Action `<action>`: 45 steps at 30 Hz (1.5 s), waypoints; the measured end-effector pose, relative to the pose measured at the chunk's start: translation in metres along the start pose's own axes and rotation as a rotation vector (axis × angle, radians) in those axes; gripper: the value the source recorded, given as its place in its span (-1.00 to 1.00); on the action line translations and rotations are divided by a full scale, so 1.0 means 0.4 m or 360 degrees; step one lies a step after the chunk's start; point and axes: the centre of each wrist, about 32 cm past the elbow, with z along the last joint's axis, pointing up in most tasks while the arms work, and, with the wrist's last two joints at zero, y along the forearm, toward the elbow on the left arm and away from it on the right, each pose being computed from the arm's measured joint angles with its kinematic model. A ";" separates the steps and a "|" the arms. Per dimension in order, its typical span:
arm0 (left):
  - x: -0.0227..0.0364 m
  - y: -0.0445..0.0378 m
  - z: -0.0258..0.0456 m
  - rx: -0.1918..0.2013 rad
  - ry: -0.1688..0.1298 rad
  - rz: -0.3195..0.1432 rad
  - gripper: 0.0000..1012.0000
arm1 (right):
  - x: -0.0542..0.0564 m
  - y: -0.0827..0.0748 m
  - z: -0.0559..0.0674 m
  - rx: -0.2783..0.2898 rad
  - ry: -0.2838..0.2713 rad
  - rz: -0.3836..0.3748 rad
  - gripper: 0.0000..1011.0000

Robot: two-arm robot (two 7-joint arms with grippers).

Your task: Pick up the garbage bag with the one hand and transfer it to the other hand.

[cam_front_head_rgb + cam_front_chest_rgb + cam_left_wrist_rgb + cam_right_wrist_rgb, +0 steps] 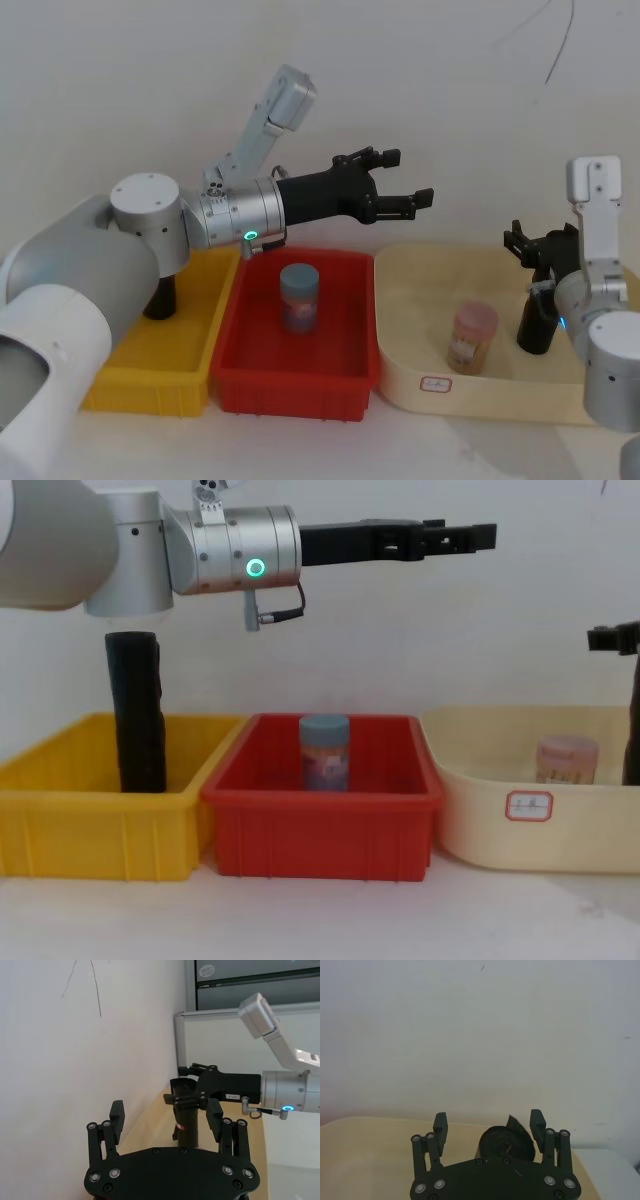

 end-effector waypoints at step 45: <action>-0.065 0.048 0.108 -0.0047 -0.0387 0.0269 0.98 | 0.028 -0.166 -0.013 0.0429 0.0013 -0.0025 0.98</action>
